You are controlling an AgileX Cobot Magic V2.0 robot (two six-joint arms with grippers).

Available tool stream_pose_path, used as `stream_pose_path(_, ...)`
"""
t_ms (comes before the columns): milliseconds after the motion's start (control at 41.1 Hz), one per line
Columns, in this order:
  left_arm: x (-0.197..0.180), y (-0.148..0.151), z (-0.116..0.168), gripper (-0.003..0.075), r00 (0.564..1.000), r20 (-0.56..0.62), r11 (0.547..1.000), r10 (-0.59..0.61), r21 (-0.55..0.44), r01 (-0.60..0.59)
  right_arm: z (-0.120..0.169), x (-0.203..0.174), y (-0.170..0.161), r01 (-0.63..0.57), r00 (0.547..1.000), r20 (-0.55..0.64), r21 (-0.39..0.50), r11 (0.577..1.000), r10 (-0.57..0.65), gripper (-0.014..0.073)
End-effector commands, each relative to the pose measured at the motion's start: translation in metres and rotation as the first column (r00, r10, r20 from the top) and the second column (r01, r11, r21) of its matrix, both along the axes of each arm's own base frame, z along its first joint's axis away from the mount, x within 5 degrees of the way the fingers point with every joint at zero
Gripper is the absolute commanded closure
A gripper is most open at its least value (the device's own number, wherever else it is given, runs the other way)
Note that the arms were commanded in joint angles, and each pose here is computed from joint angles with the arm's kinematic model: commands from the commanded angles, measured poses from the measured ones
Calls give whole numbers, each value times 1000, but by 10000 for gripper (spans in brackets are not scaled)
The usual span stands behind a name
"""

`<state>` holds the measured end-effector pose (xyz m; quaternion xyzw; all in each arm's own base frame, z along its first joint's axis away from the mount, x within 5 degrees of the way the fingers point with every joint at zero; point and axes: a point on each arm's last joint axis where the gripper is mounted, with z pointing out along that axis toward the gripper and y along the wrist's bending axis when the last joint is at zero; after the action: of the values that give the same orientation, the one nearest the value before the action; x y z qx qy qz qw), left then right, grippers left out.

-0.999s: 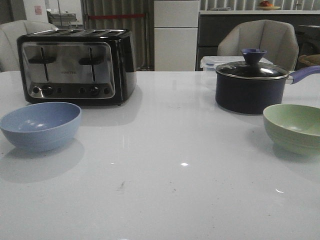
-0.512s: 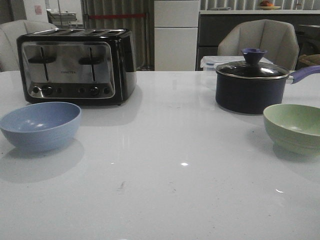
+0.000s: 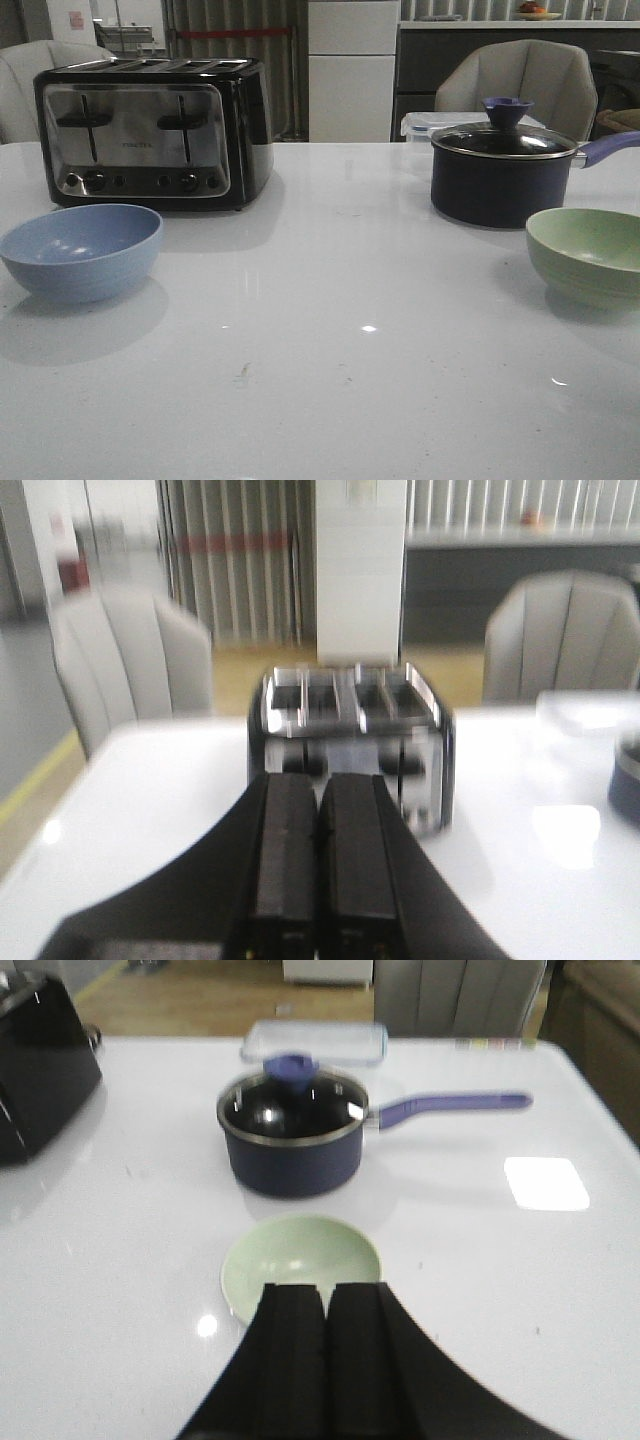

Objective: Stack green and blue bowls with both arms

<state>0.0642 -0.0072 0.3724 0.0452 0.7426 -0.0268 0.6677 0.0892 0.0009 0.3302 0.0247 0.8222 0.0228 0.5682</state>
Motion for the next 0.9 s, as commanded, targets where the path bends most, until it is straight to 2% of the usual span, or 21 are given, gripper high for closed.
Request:
stream_pose_path(0, 17, -2, 2, 626, 998, -66, 1000, -7, -7, 7, 4, 16, -1, 1, 999, -45, -11, 1000, -1, 536)
stream_pose_path(195, 43, -4, -18, 627, 961, -276, 1000, -9, 10, 12, -17, 39, -1, -2, 973, -233, -11, 1000, -1, 536)
stream_pose_path(414, 65, -6, -31, 626, 928, -373, 1000, -7, 16, 14, -31, 60, -1, -3, 947, -323, -23, 1000, -4, 531)
stream_pose_path(487, 71, -7, -35, 617, 919, -395, 1000, -6, 18, 14, -34, 67, -2, -5, 943, -334, -34, 999, -6, 469)
stream_pose_path(585, 77, -7, -38, 519, 909, -417, 1000, -5, 19, 14, -37, 75, -3, -8, 942, -334, -56, 998, -11, 283)
stream_pose_path(682, 81, -7, -40, 352, 903, -429, 1000, -4, 20, 14, -39, 81, -3, -10, 944, -331, -60, 998, -11, 111)
stream_pose_path(706, 83, -7, -41, 307, 904, -428, 1000, -4, 20, 14, -39, 82, -3, -10, 946, -325, -60, 998, -11, 85)
stream_pose_path(779, 84, -8, -41, 239, 905, -425, 1000, -4, 20, 13, -41, 86, -3, -10, 946, -324, -60, 998, -10, 41)
stream_pose_path(877, 84, -8, -40, 235, 909, -416, 1000, -3, 19, 12, -44, 92, -3, -11, 942, -335, -59, 998, -9, 40)
